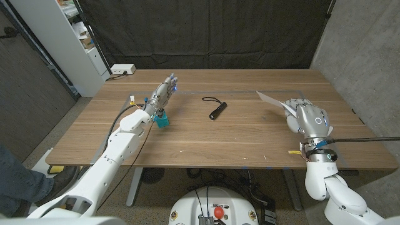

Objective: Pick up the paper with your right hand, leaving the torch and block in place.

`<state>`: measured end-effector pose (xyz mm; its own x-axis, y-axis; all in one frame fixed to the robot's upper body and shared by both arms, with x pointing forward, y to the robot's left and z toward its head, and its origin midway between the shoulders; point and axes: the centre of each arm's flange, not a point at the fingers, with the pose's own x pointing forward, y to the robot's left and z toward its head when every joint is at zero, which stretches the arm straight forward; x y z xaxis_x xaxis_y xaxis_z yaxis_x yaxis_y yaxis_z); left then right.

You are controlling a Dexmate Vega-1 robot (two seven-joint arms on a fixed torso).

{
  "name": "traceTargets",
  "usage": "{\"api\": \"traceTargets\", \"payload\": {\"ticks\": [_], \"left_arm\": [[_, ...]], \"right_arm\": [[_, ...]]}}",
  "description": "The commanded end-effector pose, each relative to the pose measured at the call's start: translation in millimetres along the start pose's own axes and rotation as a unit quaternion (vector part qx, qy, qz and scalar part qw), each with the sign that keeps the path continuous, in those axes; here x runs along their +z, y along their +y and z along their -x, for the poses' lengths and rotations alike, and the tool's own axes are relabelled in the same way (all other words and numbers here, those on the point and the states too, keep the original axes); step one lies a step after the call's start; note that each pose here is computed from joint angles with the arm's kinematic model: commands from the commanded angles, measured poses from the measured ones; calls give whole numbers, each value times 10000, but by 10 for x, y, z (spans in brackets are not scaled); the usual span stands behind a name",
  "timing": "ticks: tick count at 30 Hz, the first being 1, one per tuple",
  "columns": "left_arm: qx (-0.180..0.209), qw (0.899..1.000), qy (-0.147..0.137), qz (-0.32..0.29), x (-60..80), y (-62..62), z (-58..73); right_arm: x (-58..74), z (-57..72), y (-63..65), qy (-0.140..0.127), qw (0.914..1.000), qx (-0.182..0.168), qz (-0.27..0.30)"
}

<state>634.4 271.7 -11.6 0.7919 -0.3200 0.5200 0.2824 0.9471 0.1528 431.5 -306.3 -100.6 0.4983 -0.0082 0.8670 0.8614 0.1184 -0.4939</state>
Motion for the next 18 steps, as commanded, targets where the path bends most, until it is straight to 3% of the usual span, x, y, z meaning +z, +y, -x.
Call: {"api": "traceTargets", "payload": {"ticks": [1, 18], "left_arm": [[-13, 10000, 7, -28, 14, -22, 21], [26, 10000, 9, -38, 30, -57, 51]], "right_arm": [[44, -125, -74, -172, 9992, -152, -342], [101, -339, -146, -492, 9971, -254, -531]]}}
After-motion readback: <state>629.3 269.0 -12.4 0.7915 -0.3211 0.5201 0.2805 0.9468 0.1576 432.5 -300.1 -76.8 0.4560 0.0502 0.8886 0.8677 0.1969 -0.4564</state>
